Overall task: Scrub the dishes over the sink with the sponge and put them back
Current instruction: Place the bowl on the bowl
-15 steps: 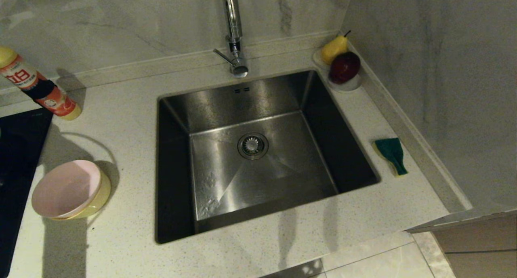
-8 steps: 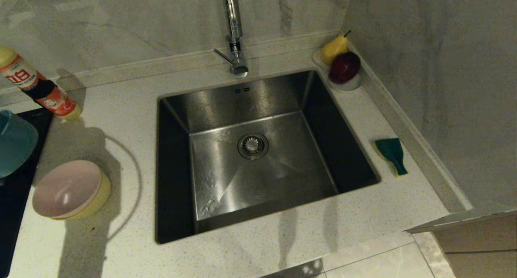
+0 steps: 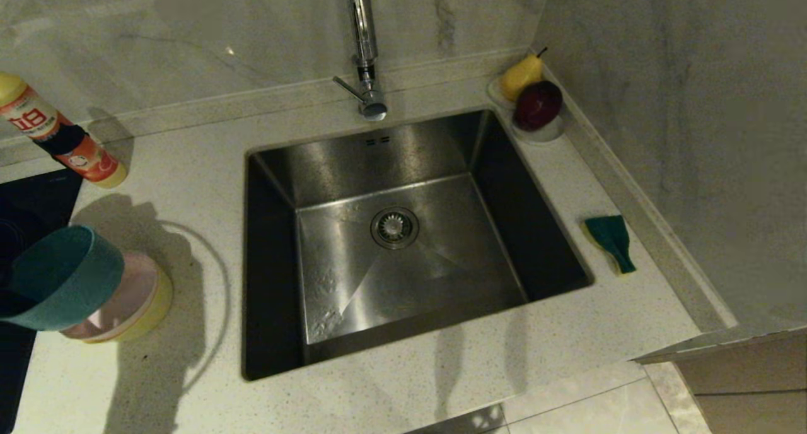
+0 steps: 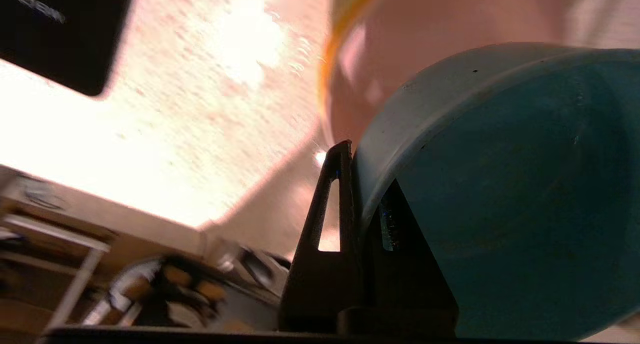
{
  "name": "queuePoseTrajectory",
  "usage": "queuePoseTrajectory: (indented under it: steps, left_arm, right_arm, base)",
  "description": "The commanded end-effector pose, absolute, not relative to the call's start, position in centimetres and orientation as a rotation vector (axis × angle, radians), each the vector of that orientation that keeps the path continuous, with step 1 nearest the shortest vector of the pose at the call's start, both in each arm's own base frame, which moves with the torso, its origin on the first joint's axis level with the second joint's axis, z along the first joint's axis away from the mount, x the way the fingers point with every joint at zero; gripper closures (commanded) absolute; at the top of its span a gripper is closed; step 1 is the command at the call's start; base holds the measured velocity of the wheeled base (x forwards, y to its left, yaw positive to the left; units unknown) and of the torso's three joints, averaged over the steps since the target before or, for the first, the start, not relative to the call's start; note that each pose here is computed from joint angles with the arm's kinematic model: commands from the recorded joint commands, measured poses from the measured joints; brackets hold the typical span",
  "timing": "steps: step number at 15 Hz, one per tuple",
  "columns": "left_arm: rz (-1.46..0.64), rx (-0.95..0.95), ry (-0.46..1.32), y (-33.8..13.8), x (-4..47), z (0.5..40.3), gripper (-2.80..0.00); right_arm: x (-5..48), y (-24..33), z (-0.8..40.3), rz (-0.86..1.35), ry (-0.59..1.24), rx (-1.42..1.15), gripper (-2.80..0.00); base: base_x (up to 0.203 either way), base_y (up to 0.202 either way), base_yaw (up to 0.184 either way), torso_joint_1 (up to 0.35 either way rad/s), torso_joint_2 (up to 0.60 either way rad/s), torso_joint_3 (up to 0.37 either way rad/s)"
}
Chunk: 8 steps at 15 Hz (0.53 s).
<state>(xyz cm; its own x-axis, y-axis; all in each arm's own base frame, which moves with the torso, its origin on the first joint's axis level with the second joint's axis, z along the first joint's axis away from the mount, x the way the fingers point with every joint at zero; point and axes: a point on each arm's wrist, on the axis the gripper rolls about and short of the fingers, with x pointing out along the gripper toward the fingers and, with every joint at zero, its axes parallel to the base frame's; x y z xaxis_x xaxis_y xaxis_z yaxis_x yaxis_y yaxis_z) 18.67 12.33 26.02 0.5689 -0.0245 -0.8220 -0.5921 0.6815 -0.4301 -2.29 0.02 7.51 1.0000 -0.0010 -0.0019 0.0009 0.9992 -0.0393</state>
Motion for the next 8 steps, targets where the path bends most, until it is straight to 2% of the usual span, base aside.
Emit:
queuePoseTrajectory:
  steps: [1, 8]
  left_arm:
    - [0.383, -0.74, 0.915, 11.77, 18.45, 25.23, 0.0]
    - [0.383, -0.686, 0.931, 11.41, 17.82, 24.54, 0.0]
  right_arm:
    - [-2.28, 0.02, 7.52, 0.0, 0.003, -0.04, 0.0]
    - [-2.28, 0.02, 7.52, 0.0, 0.003, -0.04, 0.0]
  base:
    - [0.0, 0.0, 0.0, 0.0, 0.0, 0.0]
    - [0.0, 0.0, 0.0, 0.0, 0.0, 0.0]
